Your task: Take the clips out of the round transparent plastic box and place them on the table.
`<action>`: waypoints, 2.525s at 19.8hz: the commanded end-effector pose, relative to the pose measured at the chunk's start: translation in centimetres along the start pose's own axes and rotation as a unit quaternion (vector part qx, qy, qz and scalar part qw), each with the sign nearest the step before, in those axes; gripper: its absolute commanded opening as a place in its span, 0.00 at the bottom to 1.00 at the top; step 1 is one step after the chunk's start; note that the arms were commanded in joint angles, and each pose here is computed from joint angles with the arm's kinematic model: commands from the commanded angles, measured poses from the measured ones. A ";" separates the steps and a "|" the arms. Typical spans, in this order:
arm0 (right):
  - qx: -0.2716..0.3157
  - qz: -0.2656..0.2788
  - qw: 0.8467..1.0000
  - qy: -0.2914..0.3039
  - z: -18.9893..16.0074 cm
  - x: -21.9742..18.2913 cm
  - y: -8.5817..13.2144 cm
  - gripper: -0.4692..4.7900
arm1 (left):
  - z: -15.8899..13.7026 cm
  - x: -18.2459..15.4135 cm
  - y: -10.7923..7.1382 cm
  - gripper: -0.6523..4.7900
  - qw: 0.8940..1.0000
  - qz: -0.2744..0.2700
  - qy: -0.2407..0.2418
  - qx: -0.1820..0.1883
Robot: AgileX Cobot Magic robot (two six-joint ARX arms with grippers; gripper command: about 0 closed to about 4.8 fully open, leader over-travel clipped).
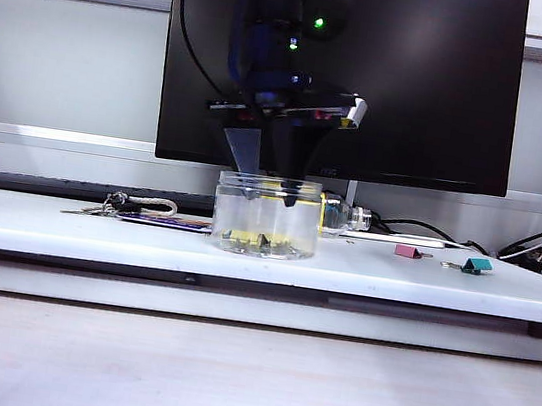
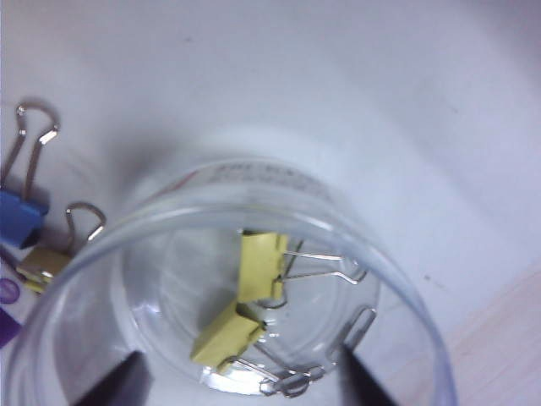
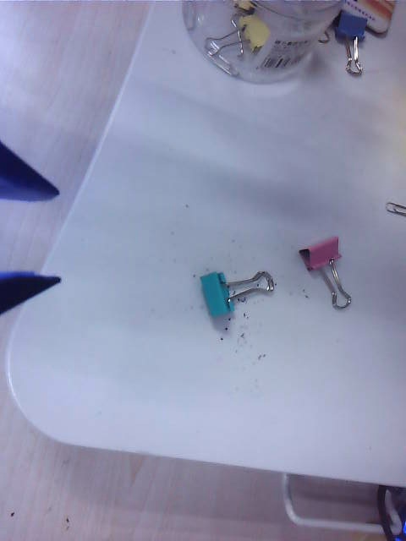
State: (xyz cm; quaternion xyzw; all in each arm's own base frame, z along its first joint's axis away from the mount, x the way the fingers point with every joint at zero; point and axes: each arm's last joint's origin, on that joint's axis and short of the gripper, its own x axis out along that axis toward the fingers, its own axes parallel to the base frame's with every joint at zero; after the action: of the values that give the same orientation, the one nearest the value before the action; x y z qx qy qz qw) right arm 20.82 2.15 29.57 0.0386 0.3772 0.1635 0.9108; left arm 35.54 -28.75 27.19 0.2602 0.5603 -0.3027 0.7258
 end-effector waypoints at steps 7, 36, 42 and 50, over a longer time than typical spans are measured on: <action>-0.004 0.002 1.000 -0.007 0.1 -0.1 0.0 0.31 | 0.1 -0.4 0.0 0.11 1.000 0.001 -0.008 0.014; -0.002 0.004 1.000 -0.003 0.1 -0.1 0.1 0.18 | 0.1 -0.4 -0.1 0.54 1.000 0.001 -0.008 0.016; -0.002 0.004 1.000 -0.003 0.1 -0.1 0.1 0.25 | 0.0 -0.4 -0.1 0.54 1.000 0.001 -0.008 0.016; -0.002 0.003 1.000 -0.003 0.1 -0.1 0.1 0.25 | 0.0 -0.4 -0.1 0.14 1.000 0.001 -0.007 0.016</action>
State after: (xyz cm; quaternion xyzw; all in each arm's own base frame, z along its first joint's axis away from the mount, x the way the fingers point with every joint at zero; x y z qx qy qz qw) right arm 20.77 2.15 29.52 0.0377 0.3802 0.1652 0.9093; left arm 35.56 -28.76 27.18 0.2695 0.5556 -0.3101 0.7228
